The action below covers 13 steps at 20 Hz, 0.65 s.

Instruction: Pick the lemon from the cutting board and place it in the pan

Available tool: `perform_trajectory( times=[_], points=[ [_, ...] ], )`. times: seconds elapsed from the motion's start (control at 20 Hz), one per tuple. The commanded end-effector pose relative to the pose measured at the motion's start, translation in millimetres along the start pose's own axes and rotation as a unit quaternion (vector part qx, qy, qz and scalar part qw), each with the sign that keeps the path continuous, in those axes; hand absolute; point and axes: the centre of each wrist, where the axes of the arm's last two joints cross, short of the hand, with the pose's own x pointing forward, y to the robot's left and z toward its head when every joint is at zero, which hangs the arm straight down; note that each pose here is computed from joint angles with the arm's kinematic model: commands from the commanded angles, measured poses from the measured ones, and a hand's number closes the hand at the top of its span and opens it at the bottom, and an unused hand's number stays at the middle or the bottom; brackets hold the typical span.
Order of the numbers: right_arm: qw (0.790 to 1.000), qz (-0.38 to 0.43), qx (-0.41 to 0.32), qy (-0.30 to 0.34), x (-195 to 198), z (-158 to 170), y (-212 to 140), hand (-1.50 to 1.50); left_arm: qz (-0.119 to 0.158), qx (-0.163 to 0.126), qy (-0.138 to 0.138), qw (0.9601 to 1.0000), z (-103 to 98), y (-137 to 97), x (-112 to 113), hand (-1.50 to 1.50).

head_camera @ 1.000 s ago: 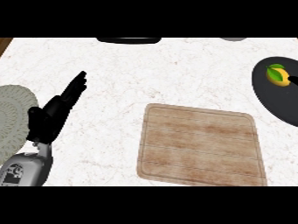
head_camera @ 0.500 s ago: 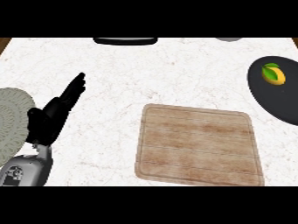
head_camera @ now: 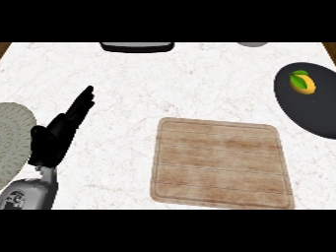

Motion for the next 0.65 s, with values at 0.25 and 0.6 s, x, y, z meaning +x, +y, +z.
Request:
perform_trajectory(
  times=[0.25,0.6],
  points=[
    [0.999,-0.024,0.020,-0.009,-30.9,52.3,-8.1,-1.50,0.009,0.011,0.008,0.9999,-12.5,1.2,16.5,0.00],
    [1.000,-0.002,0.000,-0.012,-32.0,71.5,3.9,-1.50,-0.001,0.010,0.006,0.9999,10.1,6.7,3.9,0.00]
  ],
)
